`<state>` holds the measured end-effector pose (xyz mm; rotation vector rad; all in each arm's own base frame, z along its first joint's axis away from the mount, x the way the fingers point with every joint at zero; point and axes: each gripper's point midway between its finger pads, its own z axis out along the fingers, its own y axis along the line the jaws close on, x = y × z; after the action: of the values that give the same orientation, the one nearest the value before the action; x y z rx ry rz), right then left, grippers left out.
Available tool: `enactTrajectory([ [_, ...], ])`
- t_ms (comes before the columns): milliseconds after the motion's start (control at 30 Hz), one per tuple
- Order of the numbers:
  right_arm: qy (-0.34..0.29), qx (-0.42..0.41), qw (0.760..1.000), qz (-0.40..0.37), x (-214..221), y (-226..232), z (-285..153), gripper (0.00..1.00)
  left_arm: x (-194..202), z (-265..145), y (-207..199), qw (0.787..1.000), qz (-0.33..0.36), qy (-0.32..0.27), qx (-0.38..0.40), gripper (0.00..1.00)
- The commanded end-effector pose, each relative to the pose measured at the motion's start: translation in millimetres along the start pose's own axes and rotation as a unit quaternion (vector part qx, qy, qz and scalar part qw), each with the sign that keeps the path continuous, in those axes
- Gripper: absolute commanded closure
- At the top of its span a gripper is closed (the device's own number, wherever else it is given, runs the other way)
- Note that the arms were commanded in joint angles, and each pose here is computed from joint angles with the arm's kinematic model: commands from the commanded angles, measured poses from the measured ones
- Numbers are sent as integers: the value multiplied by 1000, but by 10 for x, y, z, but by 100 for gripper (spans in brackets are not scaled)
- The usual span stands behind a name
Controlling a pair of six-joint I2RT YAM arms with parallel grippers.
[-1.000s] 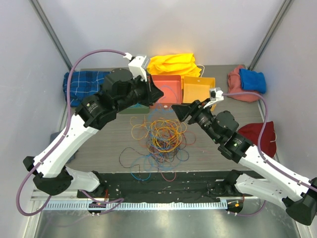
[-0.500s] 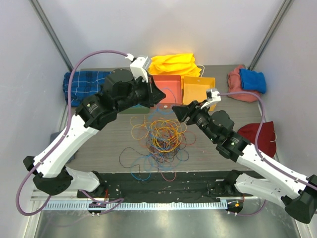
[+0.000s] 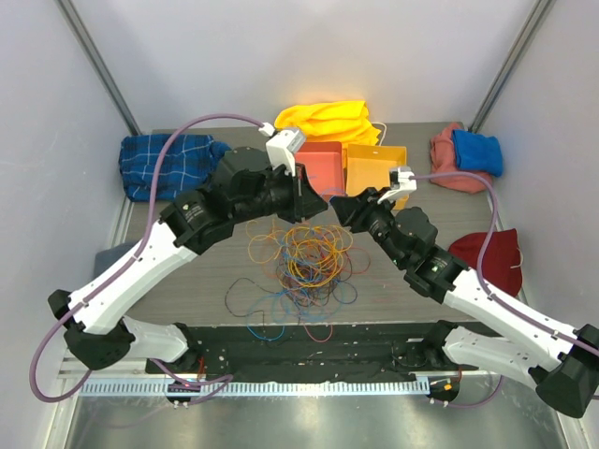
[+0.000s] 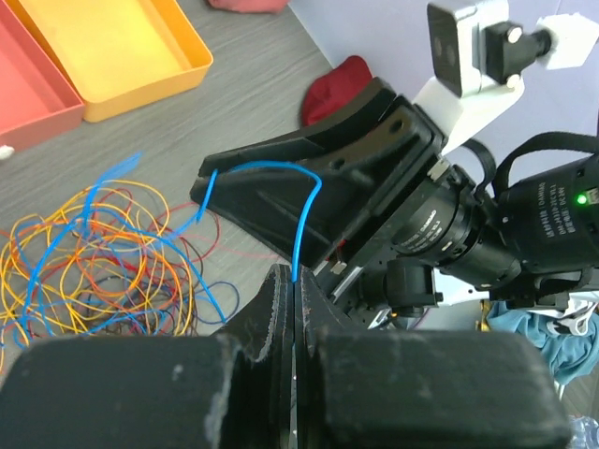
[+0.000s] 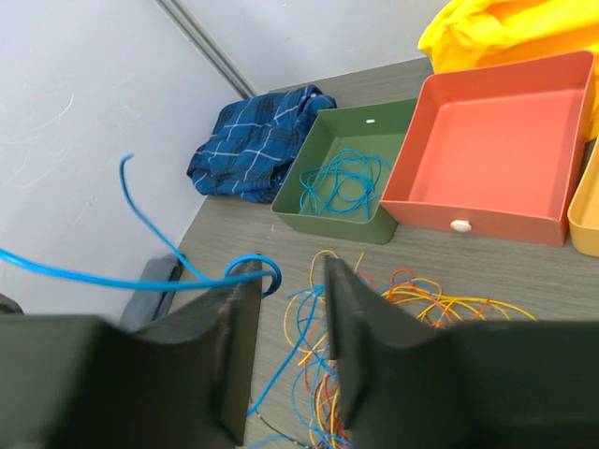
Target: Untangle the cables
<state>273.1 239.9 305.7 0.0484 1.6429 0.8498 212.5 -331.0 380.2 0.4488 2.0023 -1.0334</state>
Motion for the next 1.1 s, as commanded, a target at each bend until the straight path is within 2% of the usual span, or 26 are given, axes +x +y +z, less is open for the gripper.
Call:
enactTrajectory([
  [0,-42,-4,999,9,-200,57,19,67,-185,-210,-203,998,-3,-42,38,100],
  [100,-36,11,999,3,-148,-19,17,69,-220,-271,-194,998,-1,-52,34,100],
  [233,-40,37,999,3,-124,-147,-21,78,-301,-353,-240,997,2,-70,41,100],
  [400,-42,80,996,-6,-105,-338,-76,84,-386,-467,-215,995,6,-94,32,100],
  [567,-45,109,993,-12,-113,-477,-185,87,-538,-755,59,986,-3,-163,-38,100],
  [667,-50,119,991,-16,-169,-517,-268,87,-499,-846,308,979,-15,-185,-90,100],
  [833,-49,151,987,-31,-213,-642,-393,87,-304,-881,640,969,-38,-188,-154,100],
  [967,-54,139,988,-31,-258,-611,-463,87,-67,-812,849,967,-46,-171,-185,100],
  [1000,-50,131,989,-36,-240,-593,-460,87,-32,-795,870,967,-47,-167,-188,96],
  [1033,-51,120,991,-37,-245,-552,-454,87,19,-758,907,967,-50,-159,-194,86],
  [1067,-48,111,992,-38,-236,-525,-453,87,78,-720,935,967,-51,-150,-198,58],
])
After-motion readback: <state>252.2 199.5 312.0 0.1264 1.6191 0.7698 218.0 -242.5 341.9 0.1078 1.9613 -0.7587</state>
